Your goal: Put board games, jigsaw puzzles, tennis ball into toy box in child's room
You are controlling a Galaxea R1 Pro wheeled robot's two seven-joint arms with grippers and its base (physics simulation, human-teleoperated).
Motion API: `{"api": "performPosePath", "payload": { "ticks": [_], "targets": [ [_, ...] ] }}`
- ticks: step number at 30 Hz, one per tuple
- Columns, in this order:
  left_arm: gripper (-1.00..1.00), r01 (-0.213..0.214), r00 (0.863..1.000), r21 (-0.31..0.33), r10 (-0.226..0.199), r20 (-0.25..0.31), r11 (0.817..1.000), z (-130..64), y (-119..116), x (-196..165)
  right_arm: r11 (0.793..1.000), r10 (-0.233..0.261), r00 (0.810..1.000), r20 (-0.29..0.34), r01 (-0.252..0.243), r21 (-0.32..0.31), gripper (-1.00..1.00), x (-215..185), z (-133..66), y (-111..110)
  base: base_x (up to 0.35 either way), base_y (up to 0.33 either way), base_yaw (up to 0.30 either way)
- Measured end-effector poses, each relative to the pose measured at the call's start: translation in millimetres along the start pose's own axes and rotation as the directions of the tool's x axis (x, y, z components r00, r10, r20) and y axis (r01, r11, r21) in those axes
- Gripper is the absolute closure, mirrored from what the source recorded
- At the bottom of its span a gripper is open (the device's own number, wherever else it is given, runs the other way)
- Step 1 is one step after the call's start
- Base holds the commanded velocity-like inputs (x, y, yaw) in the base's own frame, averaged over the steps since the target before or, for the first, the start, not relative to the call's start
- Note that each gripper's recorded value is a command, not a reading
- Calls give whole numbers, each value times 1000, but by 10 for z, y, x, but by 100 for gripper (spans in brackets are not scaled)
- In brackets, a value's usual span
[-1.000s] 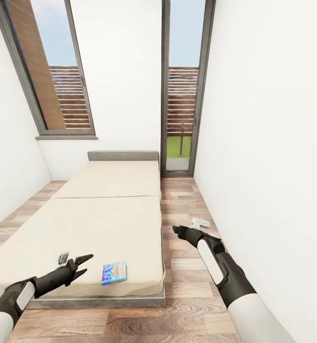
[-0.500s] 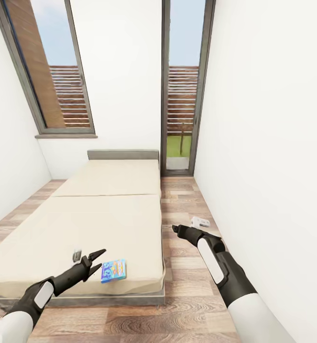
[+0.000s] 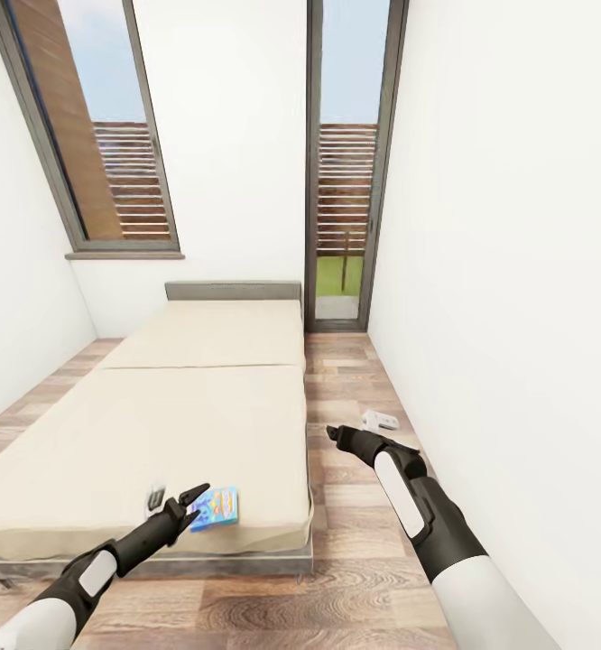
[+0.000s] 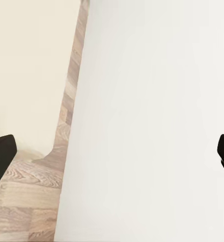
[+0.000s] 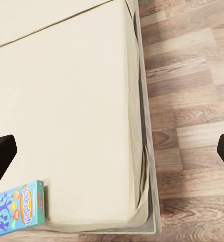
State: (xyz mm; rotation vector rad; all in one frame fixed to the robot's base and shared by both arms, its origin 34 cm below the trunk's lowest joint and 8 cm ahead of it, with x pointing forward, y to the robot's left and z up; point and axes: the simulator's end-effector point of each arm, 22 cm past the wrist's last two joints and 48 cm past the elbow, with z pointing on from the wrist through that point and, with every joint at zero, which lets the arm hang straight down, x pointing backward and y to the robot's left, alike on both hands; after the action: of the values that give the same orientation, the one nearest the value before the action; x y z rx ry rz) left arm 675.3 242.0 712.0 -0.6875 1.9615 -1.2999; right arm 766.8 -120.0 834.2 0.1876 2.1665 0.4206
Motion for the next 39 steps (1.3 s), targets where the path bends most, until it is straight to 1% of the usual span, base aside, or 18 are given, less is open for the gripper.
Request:
{"api": "performPosePath", "payload": {
  "ticks": [1, 4, 6, 10, 15, 18, 21, 25, 27, 30, 39],
  "targets": [
    [-100, 9, 1000, 2, -9, 2, 1000, -2, 15, -3, 1000, 0, 1000, 0, 0, 0, -100, 14, 9, -7, 0, 0, 0],
    [-100, 59, 998, 12, -59, 13, 998, -21, 56, -29, 1000, 1, 1000, 0, -1, 1, -100, 56, 36, -29, 0, 0, 0],
    [-100, 82, 996, 19, -82, 17, 996, -25, 82, -32, 1000, 1, 1000, 0, -1, 1, -100, 83, 53, -43, 0, 0, 0],
    [-100, 101, 995, 25, -102, 19, 995, -22, 141, -27, 1000, 1, 1000, 0, -1, 1, -100, 138, 87, -67, 0, 0, 0],
    [-100, 109, 994, 38, -110, 19, 993, -15, 198, -15, 1000, 1, 1000, 0, -1, 0, -100, 208, 130, -98, 0, 0, 0],
    [-100, 129, 992, 100, -130, 3, 987, -20, 111, 7, 1000, 1, 1000, 1, -1, 0, -100, 247, 155, -118, 0, 0, 0],
    [-100, 146, 989, 175, -146, -8, 974, -111, 12, -60, 1000, 1, 1000, 1, -1, -1, -100, 287, 180, -138, 0, 0, 0],
    [-100, 139, 990, 235, -142, -4, 962, -243, -25, -180, 1000, 1, 1000, 1, -1, -1, -100, 349, 215, -162, 0, 0, 0],
    [-100, 136, 990, 246, -140, -3, 960, -277, -9, -208, 1000, 1, 1000, 0, -1, -1, -100, 382, 233, -176, 0, 0, 0],
    [-100, 131, 991, 252, -134, -2, 959, -306, 36, -226, 1000, 1, 1000, -1, -1, 0, -100, 430, 260, -201, 0, 0, 0],
    [-100, 123, 992, 242, -125, -5, 962, -303, 222, -186, 1000, 1, 1000, -1, -1, 1, -100, 567, 336, -270, 0, 0, 0]
  ]
}}
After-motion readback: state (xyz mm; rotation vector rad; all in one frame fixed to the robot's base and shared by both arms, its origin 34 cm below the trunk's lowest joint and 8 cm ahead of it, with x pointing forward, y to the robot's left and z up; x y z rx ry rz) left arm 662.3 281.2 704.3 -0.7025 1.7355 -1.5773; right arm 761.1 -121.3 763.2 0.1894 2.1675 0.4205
